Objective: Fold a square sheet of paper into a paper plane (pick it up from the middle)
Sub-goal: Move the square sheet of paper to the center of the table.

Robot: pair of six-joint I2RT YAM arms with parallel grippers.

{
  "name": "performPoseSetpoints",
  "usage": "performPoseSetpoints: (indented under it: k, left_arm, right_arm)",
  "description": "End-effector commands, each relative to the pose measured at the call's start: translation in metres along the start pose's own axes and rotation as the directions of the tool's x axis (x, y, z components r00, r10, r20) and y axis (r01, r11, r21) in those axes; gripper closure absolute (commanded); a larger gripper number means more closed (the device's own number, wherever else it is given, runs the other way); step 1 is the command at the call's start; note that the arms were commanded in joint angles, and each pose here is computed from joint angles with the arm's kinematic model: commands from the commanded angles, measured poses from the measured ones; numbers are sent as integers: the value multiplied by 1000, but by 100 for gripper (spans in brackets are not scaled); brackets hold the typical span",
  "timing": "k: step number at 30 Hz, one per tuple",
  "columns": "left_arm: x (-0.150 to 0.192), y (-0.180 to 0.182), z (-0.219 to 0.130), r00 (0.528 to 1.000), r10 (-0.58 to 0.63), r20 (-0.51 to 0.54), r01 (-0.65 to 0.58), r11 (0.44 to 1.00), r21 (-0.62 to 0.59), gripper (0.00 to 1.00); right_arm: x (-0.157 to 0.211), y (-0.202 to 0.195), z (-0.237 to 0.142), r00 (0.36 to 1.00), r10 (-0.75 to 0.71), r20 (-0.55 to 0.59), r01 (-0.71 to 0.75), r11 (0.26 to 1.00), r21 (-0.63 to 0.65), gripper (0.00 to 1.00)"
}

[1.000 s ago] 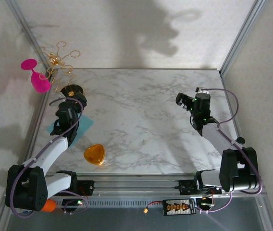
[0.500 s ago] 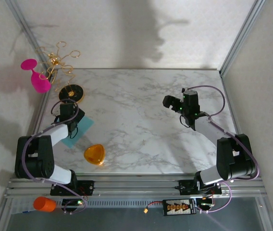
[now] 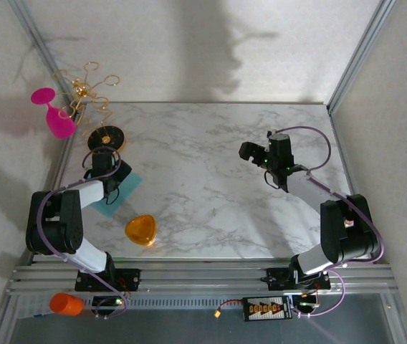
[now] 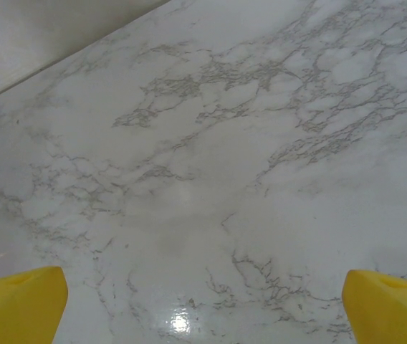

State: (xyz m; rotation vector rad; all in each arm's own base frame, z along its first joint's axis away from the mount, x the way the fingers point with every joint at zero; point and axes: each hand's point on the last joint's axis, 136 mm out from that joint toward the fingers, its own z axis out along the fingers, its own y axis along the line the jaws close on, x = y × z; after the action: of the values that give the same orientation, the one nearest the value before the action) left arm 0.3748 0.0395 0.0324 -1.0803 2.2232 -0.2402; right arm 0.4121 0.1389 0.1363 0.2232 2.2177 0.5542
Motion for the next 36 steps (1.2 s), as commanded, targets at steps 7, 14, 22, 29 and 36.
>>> performPoseSetpoints:
  k: [7, 14, 22, 29, 36]
  left_arm:
    - [62, -29, 21, 978, 110, -176, -104, 994, 43, 7]
    - [114, -85, 24, 942, 221, -252, -190, 971, 142, 7]
    - [202, -157, 5, 846, 426, -321, -344, 895, 283, 8]
    - [303, -197, -30, 726, 567, -388, -406, 810, 424, 9]
    - [328, -234, -77, 731, 555, -396, -318, 791, 522, 10]
  right_arm:
    - [-7, 7, 0, 1000, 8, 20, -8, 1000, -5, 1]
    - [-7, 4, 0, 1000, 14, 24, -15, 1000, 10, 1]
    - [-6, -6, 0, 999, 34, 35, -36, 998, 55, 1]
    - [-7, -17, -5, 996, 73, 49, -79, 990, 117, 1]
    - [1, -26, -7, 995, 94, -14, -90, 978, 186, 1]
